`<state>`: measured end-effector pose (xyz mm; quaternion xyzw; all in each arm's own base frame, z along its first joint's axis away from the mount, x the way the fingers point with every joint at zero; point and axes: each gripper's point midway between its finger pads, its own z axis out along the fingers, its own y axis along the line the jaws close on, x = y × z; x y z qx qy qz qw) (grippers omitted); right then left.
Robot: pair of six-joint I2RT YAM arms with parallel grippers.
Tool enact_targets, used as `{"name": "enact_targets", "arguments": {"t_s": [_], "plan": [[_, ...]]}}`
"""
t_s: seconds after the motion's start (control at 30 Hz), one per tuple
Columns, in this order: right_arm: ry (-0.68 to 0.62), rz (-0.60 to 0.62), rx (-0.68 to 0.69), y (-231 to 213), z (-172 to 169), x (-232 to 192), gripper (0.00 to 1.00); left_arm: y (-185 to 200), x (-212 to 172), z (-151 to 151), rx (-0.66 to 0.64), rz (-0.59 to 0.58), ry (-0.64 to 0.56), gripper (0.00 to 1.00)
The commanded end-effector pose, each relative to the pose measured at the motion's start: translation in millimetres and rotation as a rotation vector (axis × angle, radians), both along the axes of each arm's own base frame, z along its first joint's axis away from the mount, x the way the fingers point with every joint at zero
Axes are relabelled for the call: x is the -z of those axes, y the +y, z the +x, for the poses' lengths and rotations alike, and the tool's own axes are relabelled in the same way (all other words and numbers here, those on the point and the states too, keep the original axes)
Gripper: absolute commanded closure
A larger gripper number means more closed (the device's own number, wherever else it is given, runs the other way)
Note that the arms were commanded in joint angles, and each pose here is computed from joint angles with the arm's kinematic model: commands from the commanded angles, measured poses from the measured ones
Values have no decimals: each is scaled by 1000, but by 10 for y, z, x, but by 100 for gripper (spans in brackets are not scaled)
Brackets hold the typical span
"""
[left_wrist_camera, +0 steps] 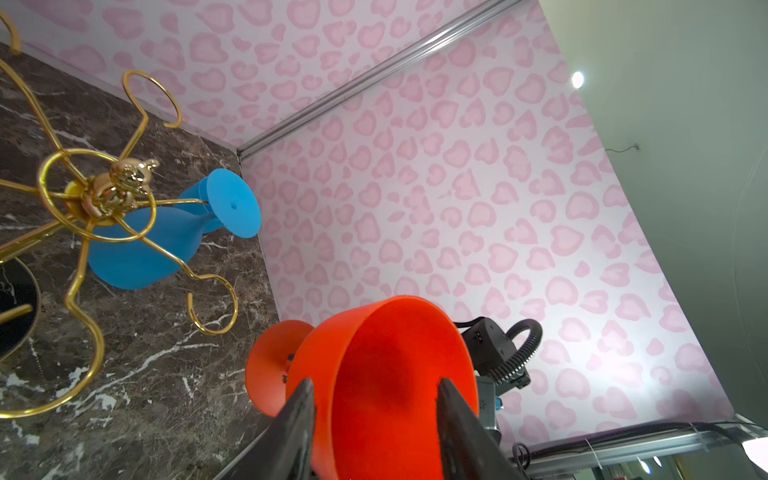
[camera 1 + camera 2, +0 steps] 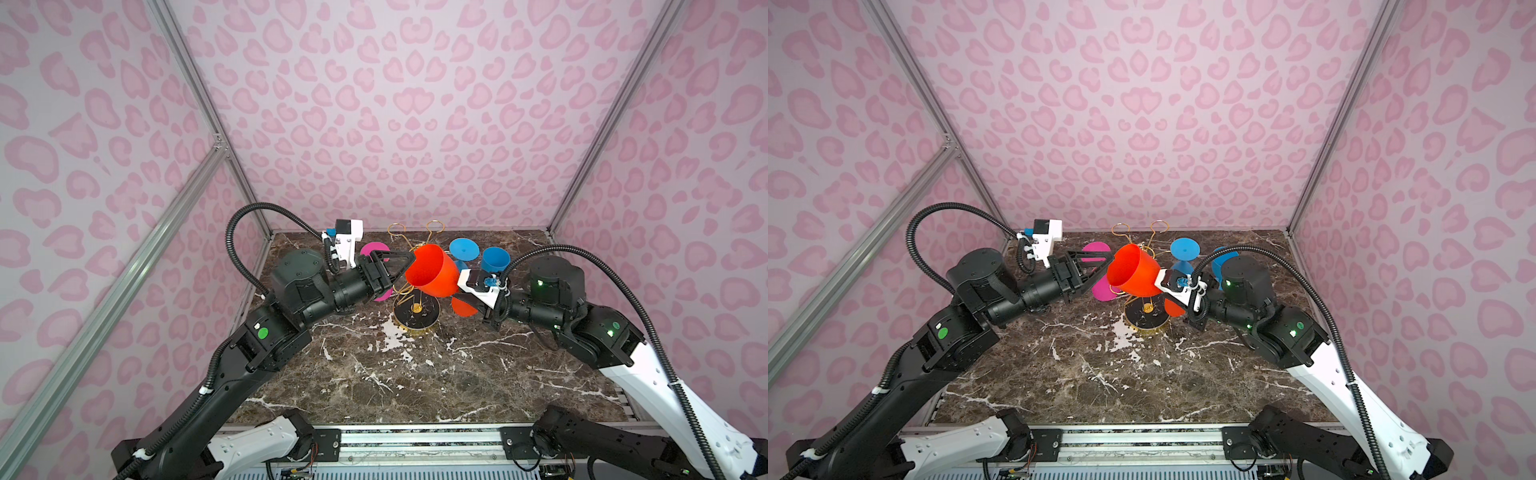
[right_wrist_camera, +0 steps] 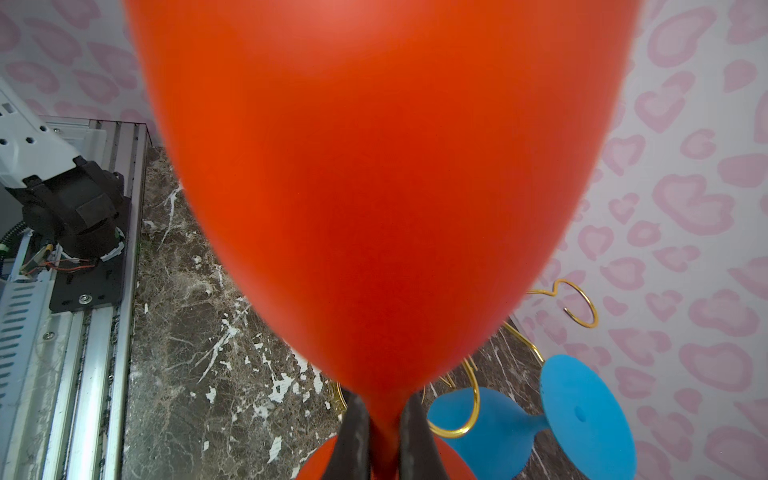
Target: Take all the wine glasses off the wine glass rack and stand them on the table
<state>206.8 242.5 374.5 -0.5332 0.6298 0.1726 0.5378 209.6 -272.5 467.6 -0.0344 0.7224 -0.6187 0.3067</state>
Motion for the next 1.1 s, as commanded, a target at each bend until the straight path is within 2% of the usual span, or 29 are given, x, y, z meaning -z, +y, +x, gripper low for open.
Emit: {"name": "enact_targets", "arguments": {"t_s": [0.0, 0.17, 0.3, 0.43, 0.67, 0.73, 0.77, 0.83, 0.93, 0.97, 1.07], "plan": [[-25, -22, -21, -8, -31, 19, 100, -82, -26, -103, 82, -11, 8, 56], [-25, -45, -33, -22, -59, 46, 100, -98, 102, -105, 93, 39, 8, 63], [-19, -57, -31, -25, -51, 63, 100, -93, 144, -105, 94, 71, -10, 75], [-14, -64, -31, -26, -51, 70, 100, -99, 215, -89, 93, 98, -11, 77], [-9, -85, -32, -37, -66, 70, 100, -144, 298, -85, 117, 142, -16, 96], [-15, -80, -33, -31, -74, 43, 99, -149, 314, -81, 118, 145, -14, 97], [-17, -77, -32, -29, -76, 36, 92, -150, 315, -81, 118, 145, -13, 97], [-28, -68, -22, -35, -71, 8, 68, -146, 311, -77, 115, 144, -16, 97], [-70, -26, 32, -95, -23, -113, 14, -111, 277, -75, 96, 132, -26, 97], [-94, -1, 55, -127, -9, -177, 0, -91, 256, -72, 85, 124, -32, 97], [-178, 123, 153, -307, -2, -499, 0, 14, 185, -45, 30, 92, -50, 97]]}}
